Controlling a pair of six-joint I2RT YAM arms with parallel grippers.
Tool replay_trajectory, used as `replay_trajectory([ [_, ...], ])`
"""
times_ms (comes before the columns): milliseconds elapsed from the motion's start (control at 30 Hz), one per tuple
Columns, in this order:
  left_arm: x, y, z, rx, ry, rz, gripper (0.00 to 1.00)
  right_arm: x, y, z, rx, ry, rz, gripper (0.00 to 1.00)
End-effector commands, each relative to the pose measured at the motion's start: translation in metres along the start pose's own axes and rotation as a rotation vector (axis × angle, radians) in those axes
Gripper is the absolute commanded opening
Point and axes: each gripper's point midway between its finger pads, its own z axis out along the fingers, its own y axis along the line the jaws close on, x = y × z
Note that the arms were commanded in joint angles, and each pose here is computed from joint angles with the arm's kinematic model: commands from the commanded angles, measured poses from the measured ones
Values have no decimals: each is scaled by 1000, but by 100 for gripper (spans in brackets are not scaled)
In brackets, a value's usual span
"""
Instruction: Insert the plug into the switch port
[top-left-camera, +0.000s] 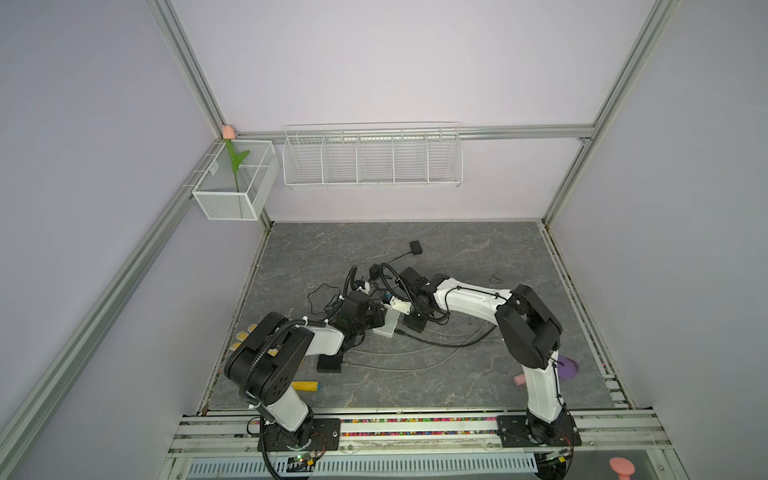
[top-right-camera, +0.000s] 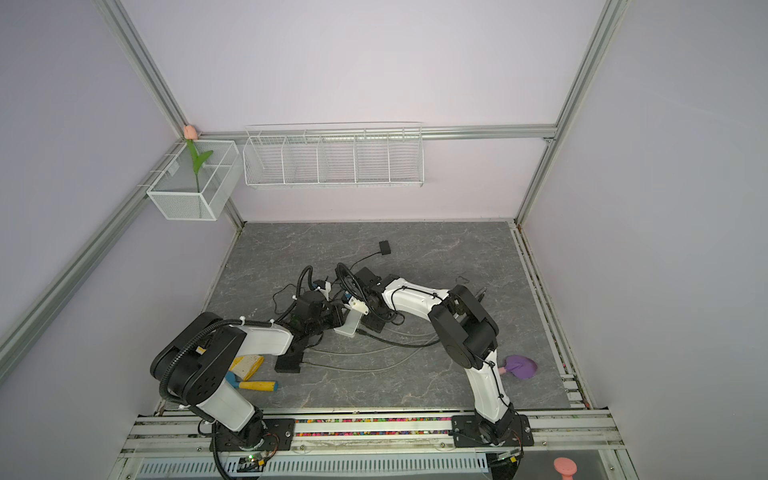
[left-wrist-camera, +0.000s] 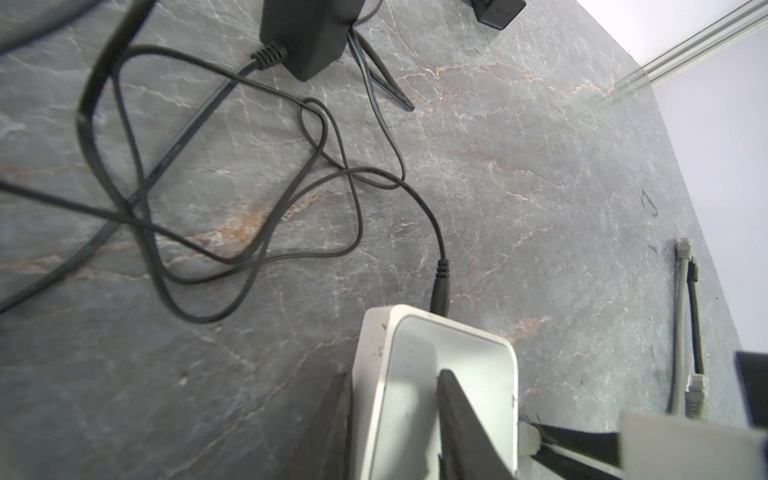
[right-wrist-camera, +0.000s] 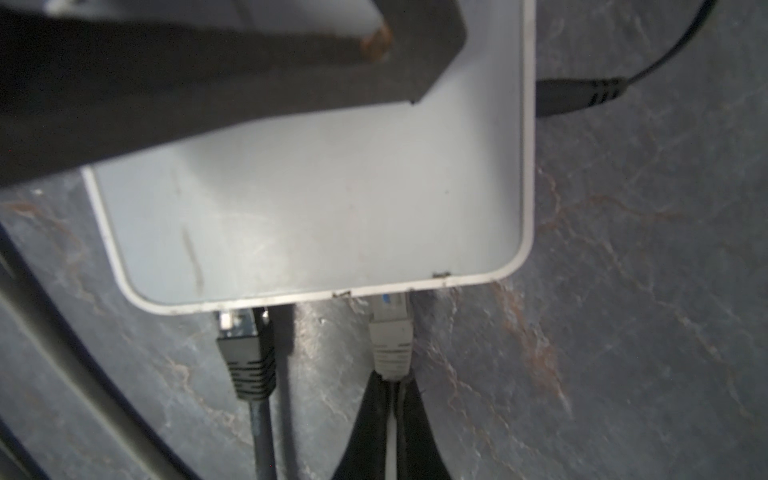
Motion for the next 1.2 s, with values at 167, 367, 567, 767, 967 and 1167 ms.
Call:
replay_trajectory([
  [167, 103, -44, -15, 202, 386, 31, 31, -176, 10, -80, -3, -714, -173, 6],
  [367, 104, -47, -16, 213, 384, 35, 31, -183, 13, -93, -22, -768, -165, 7],
  [567, 109, -47, -17, 216, 394, 37, 31, -181, 14, -94, -24, -781, -156, 7],
  [767, 113, -48, -17, 218, 399, 43, 30, -177, 15, -90, -29, -779, -146, 7],
  [967, 114, -48, -17, 218, 403, 47, 30, -178, 16, -100, -25, -799, -150, 7],
  [1167, 113, -46, -19, 205, 404, 60, 30, -181, 16, -116, -16, -822, -160, 7],
])
